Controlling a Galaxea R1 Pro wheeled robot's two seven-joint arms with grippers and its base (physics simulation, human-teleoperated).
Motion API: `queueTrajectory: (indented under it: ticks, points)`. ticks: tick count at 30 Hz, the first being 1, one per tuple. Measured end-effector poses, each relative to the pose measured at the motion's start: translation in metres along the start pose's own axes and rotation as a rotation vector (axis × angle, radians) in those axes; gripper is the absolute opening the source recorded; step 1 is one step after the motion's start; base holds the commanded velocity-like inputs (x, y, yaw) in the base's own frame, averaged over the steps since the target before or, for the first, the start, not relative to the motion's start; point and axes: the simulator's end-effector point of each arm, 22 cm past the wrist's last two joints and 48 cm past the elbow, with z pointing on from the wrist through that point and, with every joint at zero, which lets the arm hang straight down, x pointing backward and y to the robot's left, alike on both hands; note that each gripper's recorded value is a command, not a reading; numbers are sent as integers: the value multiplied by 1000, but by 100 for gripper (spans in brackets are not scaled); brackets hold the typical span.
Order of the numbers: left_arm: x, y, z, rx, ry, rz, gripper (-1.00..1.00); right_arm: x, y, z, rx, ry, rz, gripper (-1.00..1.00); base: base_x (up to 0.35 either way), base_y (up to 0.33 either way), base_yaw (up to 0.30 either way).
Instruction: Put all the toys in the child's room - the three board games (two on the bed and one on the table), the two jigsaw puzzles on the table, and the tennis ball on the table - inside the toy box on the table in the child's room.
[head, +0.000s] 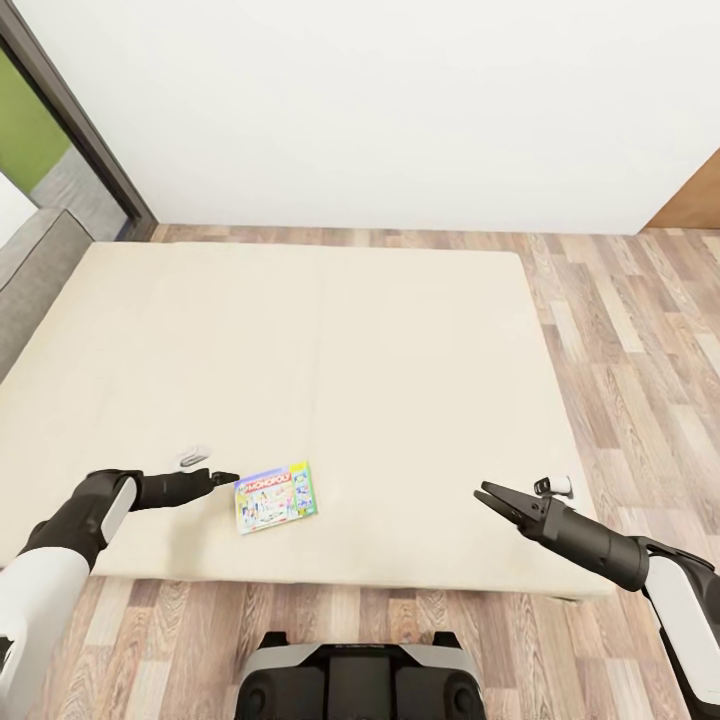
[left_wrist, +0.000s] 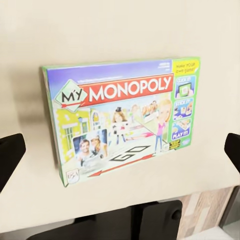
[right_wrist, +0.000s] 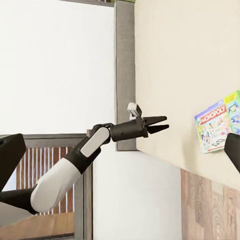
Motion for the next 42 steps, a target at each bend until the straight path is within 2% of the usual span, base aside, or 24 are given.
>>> queueTrajectory:
  ticks: [10,15,22,30,42]
  points:
    - [7,2,9,-1,15,-5,100,-1,-7,-3,11,-1,6,100,0,0,0]
    - [7,5,13,-5,3,9,100,0,-11,-3,15,1,12,100,0,0,0]
    - [8,22,17,-65,-3,14,100,1,-16,-3,20,2,22,100,0,0,0]
    - [10,28,21,-83,-1,12,100,4,-22,-1,23,4,35,100,0,0,0]
    - [14,19,36,-64,-4,21,100,7,-31,-1,34,9,51,100,0,0,0]
